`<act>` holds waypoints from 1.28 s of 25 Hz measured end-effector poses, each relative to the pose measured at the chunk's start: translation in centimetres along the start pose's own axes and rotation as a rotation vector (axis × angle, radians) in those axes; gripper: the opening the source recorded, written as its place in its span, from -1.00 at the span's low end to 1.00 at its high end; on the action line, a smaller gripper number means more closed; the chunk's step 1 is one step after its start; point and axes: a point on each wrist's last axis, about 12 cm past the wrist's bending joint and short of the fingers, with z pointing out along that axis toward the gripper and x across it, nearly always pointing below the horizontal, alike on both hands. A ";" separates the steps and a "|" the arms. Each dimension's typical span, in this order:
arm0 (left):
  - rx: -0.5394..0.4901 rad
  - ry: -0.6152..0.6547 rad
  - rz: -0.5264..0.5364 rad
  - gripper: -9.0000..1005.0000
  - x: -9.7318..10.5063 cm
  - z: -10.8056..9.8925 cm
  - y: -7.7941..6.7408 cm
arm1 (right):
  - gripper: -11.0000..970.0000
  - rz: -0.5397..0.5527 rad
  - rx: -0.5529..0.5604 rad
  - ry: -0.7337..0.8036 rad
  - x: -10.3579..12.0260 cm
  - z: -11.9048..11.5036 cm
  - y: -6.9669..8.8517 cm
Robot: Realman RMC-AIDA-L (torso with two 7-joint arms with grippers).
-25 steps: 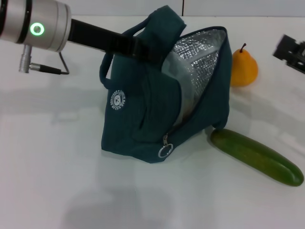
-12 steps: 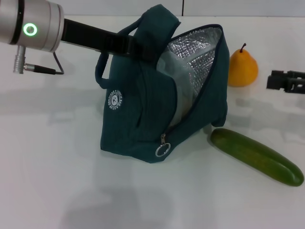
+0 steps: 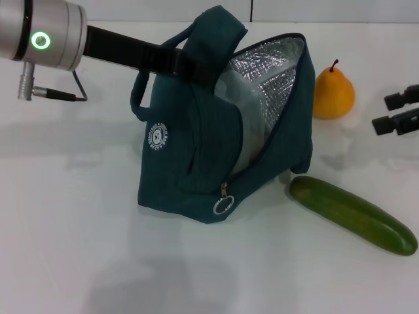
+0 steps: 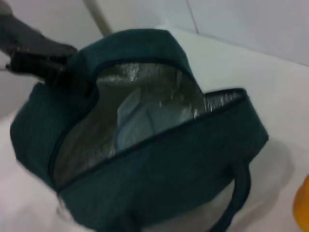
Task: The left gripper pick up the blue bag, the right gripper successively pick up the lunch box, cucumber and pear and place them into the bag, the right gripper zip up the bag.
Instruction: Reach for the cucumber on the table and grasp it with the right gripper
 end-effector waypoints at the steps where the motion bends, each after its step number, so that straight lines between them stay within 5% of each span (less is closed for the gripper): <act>1: 0.001 0.000 0.000 -0.90 0.0 0.0 0.0 | 0.81 -0.021 0.006 0.046 -0.8 -0.2 0.3; 6: 0.005 -0.001 0.003 -0.90 0.0 0.1 -0.1 | 0.81 -0.075 0.047 0.262 -4.3 1.1 1.6; 13: 0.007 -0.003 0.024 -0.90 -0.4 0.2 -0.2 | 0.81 -0.116 0.095 0.518 -7.2 6.9 4.2; 19: 0.014 -0.003 0.025 -0.90 -0.5 0.5 -0.2 | 0.81 -0.180 0.118 0.624 -8.1 10.0 6.0; 32: 0.036 0.003 0.026 -0.90 -0.9 1.3 -0.1 | 0.80 -0.221 0.115 0.664 -7.1 12.5 6.4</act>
